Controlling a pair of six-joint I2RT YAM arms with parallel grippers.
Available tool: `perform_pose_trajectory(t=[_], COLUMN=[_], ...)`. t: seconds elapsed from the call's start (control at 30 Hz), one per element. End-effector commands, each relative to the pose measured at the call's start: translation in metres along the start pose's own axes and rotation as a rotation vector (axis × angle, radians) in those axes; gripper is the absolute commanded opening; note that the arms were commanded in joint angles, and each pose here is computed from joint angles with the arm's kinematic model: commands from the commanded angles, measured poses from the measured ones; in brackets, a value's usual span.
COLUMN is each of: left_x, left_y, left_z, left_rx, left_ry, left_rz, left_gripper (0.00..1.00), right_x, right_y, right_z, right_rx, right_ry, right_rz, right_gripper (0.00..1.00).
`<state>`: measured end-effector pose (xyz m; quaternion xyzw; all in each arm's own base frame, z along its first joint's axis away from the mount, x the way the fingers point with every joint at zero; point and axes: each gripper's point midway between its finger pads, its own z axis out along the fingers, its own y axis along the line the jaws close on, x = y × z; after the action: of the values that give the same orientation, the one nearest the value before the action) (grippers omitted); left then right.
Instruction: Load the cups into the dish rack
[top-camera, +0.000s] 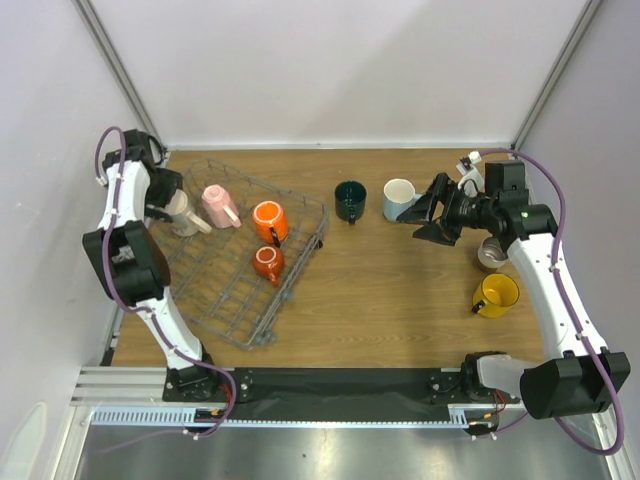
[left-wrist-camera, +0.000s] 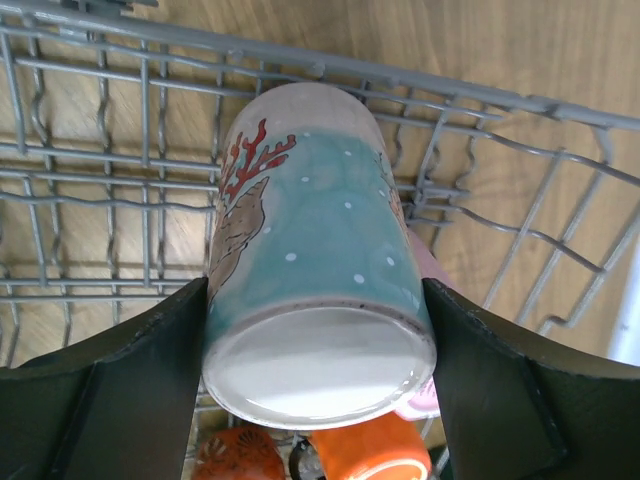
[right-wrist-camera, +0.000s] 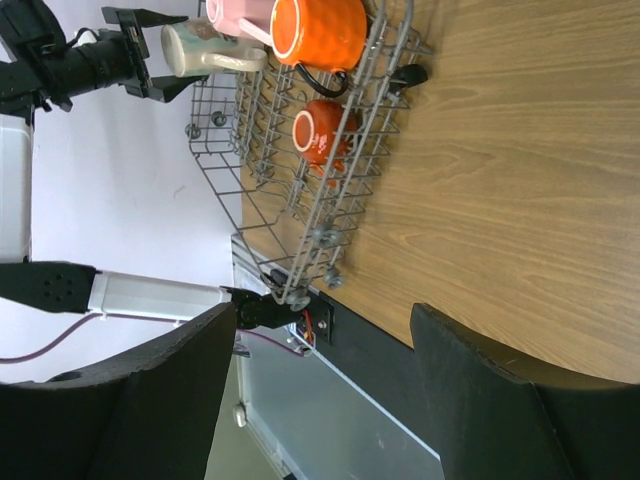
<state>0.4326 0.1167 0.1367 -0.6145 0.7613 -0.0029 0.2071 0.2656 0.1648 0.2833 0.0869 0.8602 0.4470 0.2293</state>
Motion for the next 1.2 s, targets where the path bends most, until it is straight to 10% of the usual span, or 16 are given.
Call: perform_pose_trajectory(t=[0.0,0.37,0.5,0.77,1.17], left_x=[-0.016,-0.017,-0.015,-0.019,-0.013], left_y=[-0.027,-0.031,-0.030,-0.030,-0.027], left_z=[-0.028,-0.015,-0.014,-0.021,-0.040], left_rx=[0.154,0.147,0.150,0.151,0.202], left_ry=[-0.066,0.003,0.028,0.016,0.025], left_rz=[-0.067,-0.052,-0.052,-0.024,0.003], left_gripper=[0.00,0.02,0.54,0.98,1.00], right_x=[-0.001,-0.005,-0.008,-0.006,-0.010], right_y=[0.004,0.003,0.005,0.004,0.003], right_z=[-0.005,-0.005,-0.004,-0.003,-0.002], right_rx=[-0.012,-0.005,-0.009,-0.015,-0.011], right_ry=[-0.007,-0.013,-0.016,-0.013,-0.024], right_rz=[-0.028,-0.027,-0.025,-0.030,-0.048], right_gripper=[0.77,0.77,0.77,0.77,0.77])
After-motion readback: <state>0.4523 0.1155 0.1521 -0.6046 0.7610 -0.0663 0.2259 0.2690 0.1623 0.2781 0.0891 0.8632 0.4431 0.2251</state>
